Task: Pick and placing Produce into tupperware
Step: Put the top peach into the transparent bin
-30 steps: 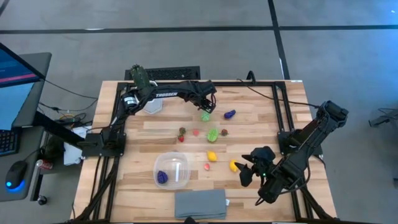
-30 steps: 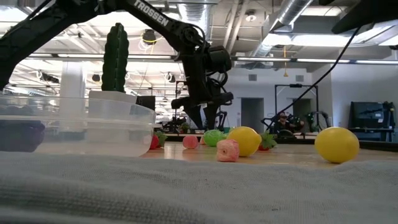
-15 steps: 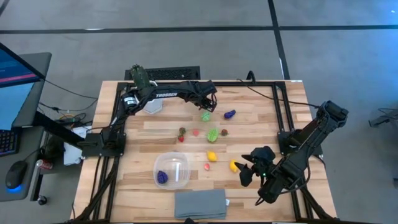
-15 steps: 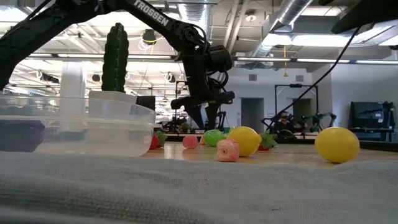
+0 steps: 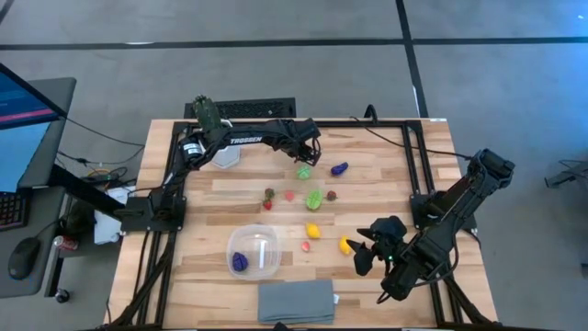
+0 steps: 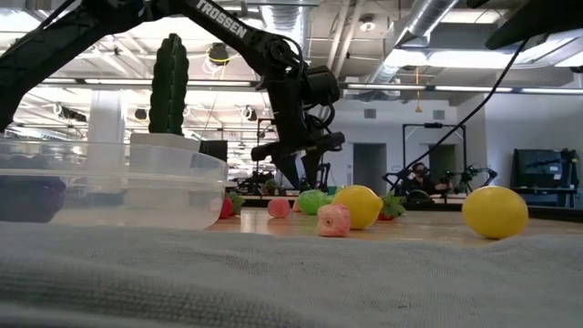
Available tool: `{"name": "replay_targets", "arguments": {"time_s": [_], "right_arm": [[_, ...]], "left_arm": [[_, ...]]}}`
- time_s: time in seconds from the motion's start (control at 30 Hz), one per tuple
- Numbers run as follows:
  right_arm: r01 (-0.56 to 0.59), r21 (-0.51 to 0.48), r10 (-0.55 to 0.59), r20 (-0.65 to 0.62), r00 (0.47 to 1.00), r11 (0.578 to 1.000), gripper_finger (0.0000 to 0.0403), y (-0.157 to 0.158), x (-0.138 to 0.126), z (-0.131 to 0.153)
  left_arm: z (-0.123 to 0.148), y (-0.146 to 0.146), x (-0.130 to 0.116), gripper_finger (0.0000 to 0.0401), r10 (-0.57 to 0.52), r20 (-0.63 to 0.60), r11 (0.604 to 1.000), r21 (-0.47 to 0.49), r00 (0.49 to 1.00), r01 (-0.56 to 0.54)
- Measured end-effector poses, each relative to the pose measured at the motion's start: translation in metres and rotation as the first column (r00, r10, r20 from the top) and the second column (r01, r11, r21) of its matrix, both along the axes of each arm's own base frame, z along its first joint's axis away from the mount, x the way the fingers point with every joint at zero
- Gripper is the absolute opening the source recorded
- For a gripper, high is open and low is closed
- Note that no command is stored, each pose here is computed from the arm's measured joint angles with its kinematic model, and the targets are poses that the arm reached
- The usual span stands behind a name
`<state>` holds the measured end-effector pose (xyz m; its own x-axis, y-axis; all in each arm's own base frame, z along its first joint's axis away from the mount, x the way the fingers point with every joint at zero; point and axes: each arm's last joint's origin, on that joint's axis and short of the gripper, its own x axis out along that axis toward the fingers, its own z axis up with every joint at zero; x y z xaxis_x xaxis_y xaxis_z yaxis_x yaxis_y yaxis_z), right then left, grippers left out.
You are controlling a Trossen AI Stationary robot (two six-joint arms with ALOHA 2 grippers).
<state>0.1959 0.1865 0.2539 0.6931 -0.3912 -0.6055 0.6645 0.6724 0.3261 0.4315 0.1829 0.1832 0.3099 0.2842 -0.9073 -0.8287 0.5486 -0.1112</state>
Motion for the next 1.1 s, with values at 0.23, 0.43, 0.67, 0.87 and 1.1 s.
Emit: {"name": "replay_targets", "arguments": {"time_s": [0.23,0.43,0.67,0.87,1.1], "right_arm": [[0.0,0.002,0.0,0.002,1.0,1.0,0.0271,0.0,0.0,0.0],[0.0,0.005,0.0,0.004,1.0,1.0,0.0271,0.0,0.0,0.0],[0.0,0.006,0.0,0.003,1.0,1.0,0.0271,0.0,0.0,0.0],[-0.001,0.005,0.001,0.001,1.0,1.0,0.0271,0.0,0.0,0.0],[-0.001,0.004,0.001,0.001,1.0,1.0,0.0271,0.0,0.0,0.0]], "left_arm": [[0.0,0.0,0.0,0.0187,0.0,0.001,1.0,0.001,1.0,0.0],[0.0,0.002,-0.001,0.0208,-0.008,-0.01,1.0,0.018,1.0,0.008],[-0.007,0.002,-0.004,0.0221,-0.015,-0.021,1.0,-0.002,1.0,0.015],[-0.012,0.001,-0.006,0.0223,-0.013,-0.03,1.0,-0.011,0.999,0.012],[-0.011,0.004,-0.006,0.0223,-0.011,-0.017,1.0,-0.012,1.0,0.011]]}}
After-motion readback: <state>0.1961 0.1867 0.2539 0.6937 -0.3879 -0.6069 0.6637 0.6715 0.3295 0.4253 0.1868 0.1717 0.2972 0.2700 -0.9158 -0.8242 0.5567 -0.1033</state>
